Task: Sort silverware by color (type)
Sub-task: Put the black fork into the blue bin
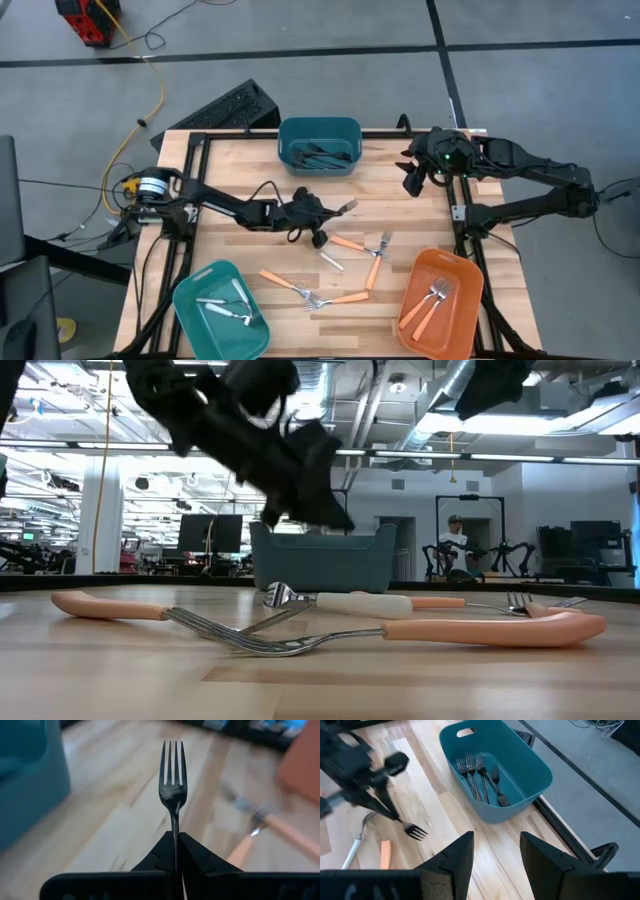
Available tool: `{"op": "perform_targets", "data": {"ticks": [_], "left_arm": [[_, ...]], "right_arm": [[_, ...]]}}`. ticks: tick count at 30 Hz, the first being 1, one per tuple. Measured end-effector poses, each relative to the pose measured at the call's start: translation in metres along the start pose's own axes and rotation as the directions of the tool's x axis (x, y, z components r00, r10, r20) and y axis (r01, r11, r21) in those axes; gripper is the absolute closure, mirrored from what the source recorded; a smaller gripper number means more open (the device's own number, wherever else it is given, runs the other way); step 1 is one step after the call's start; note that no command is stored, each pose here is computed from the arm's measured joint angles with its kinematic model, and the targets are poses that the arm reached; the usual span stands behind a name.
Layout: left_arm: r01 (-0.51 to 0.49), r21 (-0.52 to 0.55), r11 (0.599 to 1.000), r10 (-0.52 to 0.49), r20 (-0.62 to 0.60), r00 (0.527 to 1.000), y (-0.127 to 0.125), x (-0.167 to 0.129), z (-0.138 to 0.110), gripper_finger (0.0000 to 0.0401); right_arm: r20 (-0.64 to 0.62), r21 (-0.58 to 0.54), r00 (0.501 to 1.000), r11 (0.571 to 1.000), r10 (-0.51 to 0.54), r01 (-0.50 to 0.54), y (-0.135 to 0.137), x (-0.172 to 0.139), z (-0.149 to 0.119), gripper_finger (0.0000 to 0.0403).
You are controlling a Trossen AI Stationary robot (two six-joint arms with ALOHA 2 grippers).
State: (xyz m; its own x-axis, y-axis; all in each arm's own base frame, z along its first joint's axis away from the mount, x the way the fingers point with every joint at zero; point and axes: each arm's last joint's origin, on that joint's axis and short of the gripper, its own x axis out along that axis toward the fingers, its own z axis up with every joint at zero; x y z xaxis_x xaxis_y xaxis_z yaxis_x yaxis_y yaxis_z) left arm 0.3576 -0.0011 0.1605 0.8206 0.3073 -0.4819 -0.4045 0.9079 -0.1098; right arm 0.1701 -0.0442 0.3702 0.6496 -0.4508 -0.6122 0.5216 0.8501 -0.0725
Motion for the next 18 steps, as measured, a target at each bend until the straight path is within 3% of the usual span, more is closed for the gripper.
{"op": "perform_targets", "data": {"ticks": [9,14,18], "left_arm": [[-0.053,0.057,0.997,0.048,0.083,0.995,0.007,-0.042,0.028,0.0401],[-0.067,-0.025,0.997,0.07,0.173,0.982,0.026,-0.074,0.015,0.0401],[0.031,-0.105,0.994,0.002,0.305,0.952,0.036,-0.098,0.009,0.0401]], "right_arm": [[-0.011,-0.011,1.0,1.0,-0.002,0.002,0.0,0.0,-0.001,0.0218],[-0.028,-0.021,1.0,1.0,-0.005,0.004,-0.001,-0.002,-0.004,0.0218],[-0.007,-0.01,1.0,1.0,-0.001,0.001,-0.001,-0.002,-0.002,0.0218]]}}
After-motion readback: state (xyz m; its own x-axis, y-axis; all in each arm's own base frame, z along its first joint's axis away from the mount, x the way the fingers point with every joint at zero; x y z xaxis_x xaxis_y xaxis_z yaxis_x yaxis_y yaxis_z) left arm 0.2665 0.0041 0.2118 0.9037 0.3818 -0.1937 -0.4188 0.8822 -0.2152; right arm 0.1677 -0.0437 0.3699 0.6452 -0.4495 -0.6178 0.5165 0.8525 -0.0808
